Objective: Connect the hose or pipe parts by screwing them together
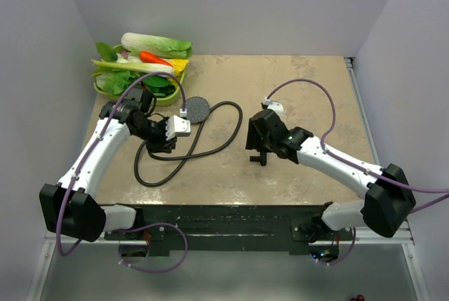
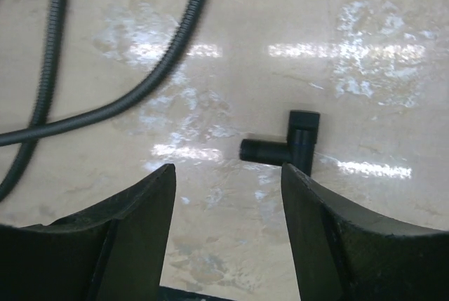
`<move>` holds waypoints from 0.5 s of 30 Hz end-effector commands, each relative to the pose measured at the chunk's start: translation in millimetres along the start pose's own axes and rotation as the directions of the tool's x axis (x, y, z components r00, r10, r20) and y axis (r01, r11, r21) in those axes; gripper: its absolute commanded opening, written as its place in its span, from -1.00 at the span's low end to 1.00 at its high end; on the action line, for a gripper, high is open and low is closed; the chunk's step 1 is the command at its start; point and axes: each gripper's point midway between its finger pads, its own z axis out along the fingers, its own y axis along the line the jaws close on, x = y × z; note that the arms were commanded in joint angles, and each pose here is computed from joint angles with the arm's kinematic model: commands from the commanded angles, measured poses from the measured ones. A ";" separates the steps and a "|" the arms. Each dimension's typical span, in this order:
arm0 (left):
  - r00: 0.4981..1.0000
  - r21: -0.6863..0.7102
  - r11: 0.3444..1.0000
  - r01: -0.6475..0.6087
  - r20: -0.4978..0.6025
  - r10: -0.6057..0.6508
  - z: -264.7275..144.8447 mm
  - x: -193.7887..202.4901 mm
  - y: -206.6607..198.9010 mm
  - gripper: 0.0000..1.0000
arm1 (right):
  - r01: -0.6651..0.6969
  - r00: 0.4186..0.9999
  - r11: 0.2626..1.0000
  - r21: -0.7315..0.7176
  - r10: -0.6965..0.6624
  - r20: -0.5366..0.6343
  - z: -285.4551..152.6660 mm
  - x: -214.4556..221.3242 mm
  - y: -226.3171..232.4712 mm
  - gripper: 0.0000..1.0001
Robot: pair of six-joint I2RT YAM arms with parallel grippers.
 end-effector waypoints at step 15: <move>0.997 -0.017 1.000 -0.011 0.075 0.012 -10.5 -19.1 -8.4 -1.00 | -0.070 0.995 0.969 0.237 0.086 -0.058 53.9 49.3 -55.6 0.26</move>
